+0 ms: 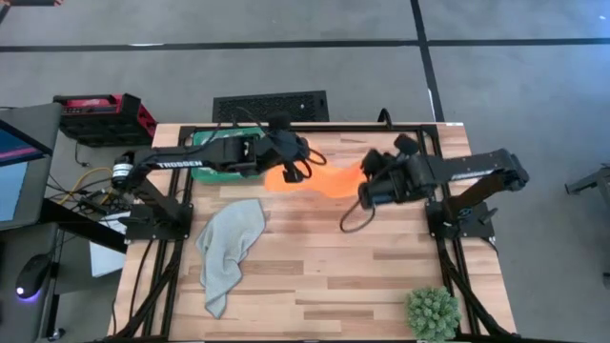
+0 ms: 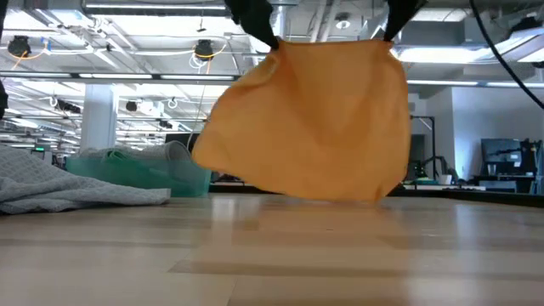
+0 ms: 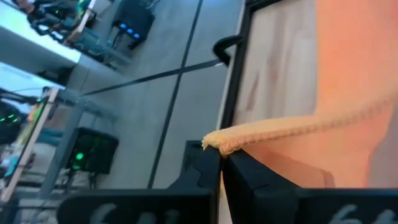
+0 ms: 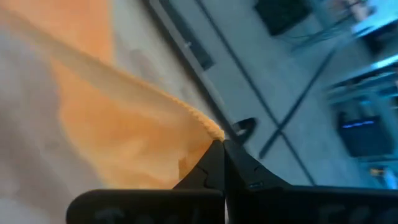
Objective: Fold microfiber towels
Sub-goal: Fold the orange towel
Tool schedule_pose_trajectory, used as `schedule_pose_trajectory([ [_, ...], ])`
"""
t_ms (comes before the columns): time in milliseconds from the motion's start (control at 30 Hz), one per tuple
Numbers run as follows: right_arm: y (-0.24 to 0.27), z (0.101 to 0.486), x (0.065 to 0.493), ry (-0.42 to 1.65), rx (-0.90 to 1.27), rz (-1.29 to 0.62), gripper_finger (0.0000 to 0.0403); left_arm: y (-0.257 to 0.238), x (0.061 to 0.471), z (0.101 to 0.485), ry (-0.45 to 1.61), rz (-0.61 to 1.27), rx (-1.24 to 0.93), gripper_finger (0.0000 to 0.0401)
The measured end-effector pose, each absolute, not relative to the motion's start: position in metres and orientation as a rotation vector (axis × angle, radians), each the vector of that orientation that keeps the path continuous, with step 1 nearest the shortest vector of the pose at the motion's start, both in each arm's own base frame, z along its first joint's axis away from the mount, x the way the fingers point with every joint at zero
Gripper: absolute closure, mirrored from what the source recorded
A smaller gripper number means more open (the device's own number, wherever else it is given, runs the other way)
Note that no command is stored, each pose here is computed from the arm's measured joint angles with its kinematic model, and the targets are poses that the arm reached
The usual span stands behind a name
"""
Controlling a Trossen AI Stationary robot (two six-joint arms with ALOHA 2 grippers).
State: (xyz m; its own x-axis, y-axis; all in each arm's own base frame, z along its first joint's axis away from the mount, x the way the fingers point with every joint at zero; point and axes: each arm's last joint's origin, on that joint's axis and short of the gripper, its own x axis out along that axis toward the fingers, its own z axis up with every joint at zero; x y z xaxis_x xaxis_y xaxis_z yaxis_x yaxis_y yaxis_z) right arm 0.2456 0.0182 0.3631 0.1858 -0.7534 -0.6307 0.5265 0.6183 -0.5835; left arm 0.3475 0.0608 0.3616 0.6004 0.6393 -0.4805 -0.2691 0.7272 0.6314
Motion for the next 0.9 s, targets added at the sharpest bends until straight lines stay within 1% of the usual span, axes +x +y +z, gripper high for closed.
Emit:
schedule_pose_trajectory([
  [200, -0.024, 0.369, 0.246, 1.056, -0.318, -1.080, 0.0390, 0.096, 0.340, 0.362, 0.803, 0.625, 0.547, 0.0401],
  [300, -0.044, 0.371, 0.245, 1.054, -0.332, -1.167, 0.0390, 0.114, 0.337, 0.365, 0.778, 0.672, 0.546, 0.0401],
  [367, -0.054, 0.372, 0.246, 1.048, -0.331, -1.203, 0.0390, 0.124, 0.335, 0.367, 0.749, 0.662, 0.528, 0.0401],
  [467, -0.062, 0.372, 0.246, 1.051, -0.318, -1.221, 0.0390, 0.133, 0.331, 0.364, 0.761, 0.627, 0.484, 0.0401],
  [533, -0.059, 0.370, 0.246, 1.063, -0.303, -1.195, 0.0390, 0.132, 0.328, 0.359, 0.815, 0.609, 0.448, 0.0401],
  [700, -0.039, 0.356, 0.250, 1.118, -0.236, -1.049, 0.0390, 0.115, 0.321, 0.344, 0.966, 0.527, 0.365, 0.0401],
  [900, -0.011, 0.317, 0.249, 1.207, -0.162, -0.959, 0.0390, 0.082, 0.321, 0.312, 1.079, 0.376, 0.241, 0.0401],
])
